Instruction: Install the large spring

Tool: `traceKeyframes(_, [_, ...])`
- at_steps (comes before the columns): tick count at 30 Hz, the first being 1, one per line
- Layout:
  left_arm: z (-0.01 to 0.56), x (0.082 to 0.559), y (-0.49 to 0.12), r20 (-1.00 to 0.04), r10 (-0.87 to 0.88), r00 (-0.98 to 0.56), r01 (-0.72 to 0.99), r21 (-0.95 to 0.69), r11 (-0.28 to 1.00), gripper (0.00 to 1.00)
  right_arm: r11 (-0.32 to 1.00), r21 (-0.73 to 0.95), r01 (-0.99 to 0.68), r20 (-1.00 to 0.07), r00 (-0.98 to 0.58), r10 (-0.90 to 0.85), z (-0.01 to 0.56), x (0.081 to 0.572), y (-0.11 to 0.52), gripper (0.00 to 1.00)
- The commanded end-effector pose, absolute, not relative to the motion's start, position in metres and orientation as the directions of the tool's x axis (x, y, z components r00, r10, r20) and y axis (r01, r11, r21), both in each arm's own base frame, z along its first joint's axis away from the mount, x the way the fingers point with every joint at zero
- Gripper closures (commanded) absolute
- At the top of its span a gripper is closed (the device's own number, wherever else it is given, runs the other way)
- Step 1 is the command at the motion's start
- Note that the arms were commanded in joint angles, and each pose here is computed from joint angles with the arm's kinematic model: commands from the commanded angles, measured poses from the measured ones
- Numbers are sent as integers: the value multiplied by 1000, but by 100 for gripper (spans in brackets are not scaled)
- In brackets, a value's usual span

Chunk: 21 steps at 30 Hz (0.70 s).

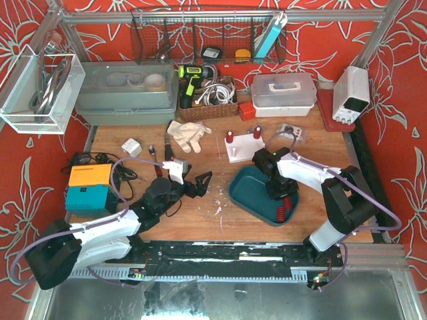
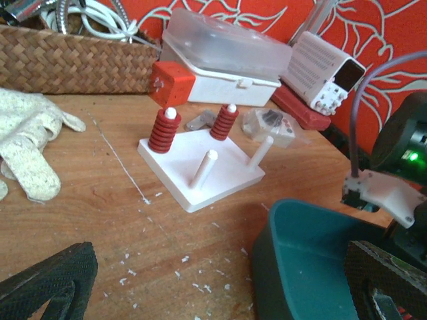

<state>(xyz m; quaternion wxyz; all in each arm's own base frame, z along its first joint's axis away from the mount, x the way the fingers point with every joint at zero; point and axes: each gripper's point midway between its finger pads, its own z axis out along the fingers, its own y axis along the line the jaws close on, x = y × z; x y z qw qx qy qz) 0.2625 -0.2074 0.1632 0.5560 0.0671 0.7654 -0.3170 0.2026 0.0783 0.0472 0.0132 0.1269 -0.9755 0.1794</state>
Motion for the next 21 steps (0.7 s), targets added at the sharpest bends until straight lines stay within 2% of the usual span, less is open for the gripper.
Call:
traceKeyframes(1, [175,264,-199,-897,-294,-331,435,-421,796,0,906,-348,-241,80,-970,-227,38,205,82,59])
traceKeyframes(9, [175,264,-192,-897,-311,-314,415,-424,805,0,909,-327,-258,107,-966,-236,10,208,90,59])
traceKeyframes(15, [174,265,-193,-898,-305,-317,415,-420,807,0,905,-331,-268,70,-963,-259,21,216,92,69])
traceKeyframes(21, [173,265,-195,-903,-293,-314,428,-410,805,0,918,-308,-250,-28,-962,-272,48,229,98,80])
